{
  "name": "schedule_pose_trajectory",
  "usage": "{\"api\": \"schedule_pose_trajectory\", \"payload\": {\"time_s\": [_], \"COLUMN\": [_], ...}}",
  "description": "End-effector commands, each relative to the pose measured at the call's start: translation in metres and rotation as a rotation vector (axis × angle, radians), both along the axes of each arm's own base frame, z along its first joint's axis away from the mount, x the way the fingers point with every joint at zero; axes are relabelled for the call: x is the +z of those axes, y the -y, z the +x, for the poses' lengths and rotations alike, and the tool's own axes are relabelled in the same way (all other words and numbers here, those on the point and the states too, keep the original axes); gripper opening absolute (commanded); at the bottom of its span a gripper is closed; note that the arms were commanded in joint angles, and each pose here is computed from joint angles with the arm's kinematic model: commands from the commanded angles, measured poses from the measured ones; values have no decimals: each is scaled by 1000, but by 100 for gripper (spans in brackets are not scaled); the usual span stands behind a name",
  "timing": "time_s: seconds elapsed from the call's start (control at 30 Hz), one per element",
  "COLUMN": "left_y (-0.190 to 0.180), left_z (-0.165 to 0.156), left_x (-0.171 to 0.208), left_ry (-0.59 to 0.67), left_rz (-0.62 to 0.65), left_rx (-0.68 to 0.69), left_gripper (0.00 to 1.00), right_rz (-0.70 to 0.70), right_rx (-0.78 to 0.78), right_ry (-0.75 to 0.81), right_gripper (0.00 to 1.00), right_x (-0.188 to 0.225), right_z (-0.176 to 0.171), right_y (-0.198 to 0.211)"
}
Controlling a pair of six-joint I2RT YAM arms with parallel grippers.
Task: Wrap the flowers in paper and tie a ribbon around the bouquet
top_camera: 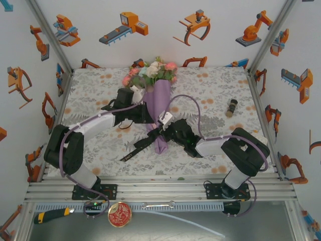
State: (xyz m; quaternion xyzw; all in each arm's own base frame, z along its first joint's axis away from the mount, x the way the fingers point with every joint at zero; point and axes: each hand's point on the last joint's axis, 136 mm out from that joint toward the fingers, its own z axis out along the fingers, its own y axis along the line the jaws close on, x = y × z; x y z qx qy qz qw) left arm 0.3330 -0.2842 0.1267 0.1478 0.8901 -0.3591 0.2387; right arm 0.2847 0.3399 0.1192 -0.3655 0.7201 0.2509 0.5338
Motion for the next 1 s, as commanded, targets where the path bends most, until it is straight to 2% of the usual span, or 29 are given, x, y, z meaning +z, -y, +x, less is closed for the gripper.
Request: {"api": "schedule_pose_trajectory", "payload": {"time_s": [0.0, 0.17, 0.27, 0.43, 0.57, 0.77, 0.97], "left_y": [3, 19, 17, 21, 27, 32, 36], "left_z": [-10, -31, -32, -36, -38, -36, -34], "left_x": [-13, -6, -15, -28, -18, -19, -24], "left_ry": [-29, -65, -87, -136, -129, -137, -147], "left_rz": [23, -94, -81, -81, -134, -177, -194], "left_rx": [-81, -180, -166, -177, -197, -195, -196], "left_gripper": [17, 22, 28, 29, 30, 43, 42], "right_rz": [38, 31, 34, 42, 37, 42, 43], "right_rx": [5, 3, 6, 11, 16, 30, 44], "right_ry": [65, 55, 48, 51, 46, 35, 30], "right_gripper": [0, 0, 0, 0, 0, 0, 0], "right_x": [21, 16, 15, 18, 16, 15, 15], "right_z": [1, 1, 1, 1, 0, -1, -3], "right_y": [1, 1, 0, -2, -2, -5, -7]}}
